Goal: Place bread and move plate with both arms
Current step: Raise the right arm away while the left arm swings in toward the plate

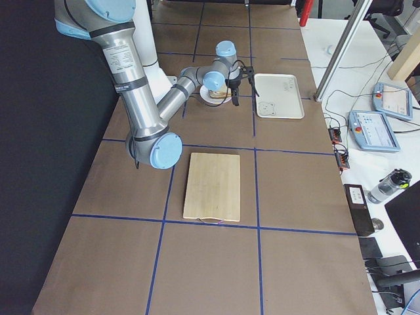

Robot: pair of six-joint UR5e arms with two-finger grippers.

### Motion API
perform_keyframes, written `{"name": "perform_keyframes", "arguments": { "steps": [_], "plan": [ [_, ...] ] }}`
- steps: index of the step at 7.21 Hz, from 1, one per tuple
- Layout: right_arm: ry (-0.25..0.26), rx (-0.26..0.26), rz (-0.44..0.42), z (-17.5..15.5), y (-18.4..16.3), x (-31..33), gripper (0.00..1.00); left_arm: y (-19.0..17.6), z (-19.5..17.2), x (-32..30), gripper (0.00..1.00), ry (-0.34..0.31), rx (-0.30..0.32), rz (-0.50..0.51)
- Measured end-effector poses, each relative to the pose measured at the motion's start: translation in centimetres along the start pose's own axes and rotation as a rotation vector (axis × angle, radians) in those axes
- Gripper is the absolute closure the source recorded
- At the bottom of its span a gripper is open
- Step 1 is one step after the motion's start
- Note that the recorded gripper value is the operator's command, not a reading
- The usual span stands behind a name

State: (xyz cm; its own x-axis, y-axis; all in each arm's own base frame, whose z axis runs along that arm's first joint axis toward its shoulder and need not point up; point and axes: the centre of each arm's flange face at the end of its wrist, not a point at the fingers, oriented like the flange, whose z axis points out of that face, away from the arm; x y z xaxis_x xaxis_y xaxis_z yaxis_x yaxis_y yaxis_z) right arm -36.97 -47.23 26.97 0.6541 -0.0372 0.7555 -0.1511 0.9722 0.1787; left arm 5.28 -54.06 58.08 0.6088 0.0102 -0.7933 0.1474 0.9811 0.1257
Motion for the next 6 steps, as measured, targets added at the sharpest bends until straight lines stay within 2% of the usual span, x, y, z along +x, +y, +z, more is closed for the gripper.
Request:
{"name": "perform_keyframes", "arguments": {
  "steps": [2, 3, 4, 5, 6],
  "plan": [
    [0.113, -0.089, -0.109, -2.7, -4.3, 7.2, 0.00, -0.1, 2.7, 9.1, 0.00, 0.145, 0.040, -0.112],
    [0.154, -0.119, -0.157, -3.5, -5.6, 11.3, 0.00, 0.1, 3.7, 13.6, 0.00, 0.219, 0.034, -0.167],
    [0.179, -0.146, -0.189, -4.2, -6.2, 15.8, 0.00, 0.4, 4.8, 18.1, 0.00, 0.284, 0.015, -0.222],
    [0.177, -0.176, -0.204, -5.0, -6.4, 20.2, 0.00, 1.1, 6.0, 22.6, 0.00, 0.337, 0.001, -0.272],
    [0.157, -0.202, -0.195, -5.8, -6.1, 23.9, 0.00, 2.4, 7.7, 27.1, 0.10, 0.384, -0.005, -0.315]
  ]
}}
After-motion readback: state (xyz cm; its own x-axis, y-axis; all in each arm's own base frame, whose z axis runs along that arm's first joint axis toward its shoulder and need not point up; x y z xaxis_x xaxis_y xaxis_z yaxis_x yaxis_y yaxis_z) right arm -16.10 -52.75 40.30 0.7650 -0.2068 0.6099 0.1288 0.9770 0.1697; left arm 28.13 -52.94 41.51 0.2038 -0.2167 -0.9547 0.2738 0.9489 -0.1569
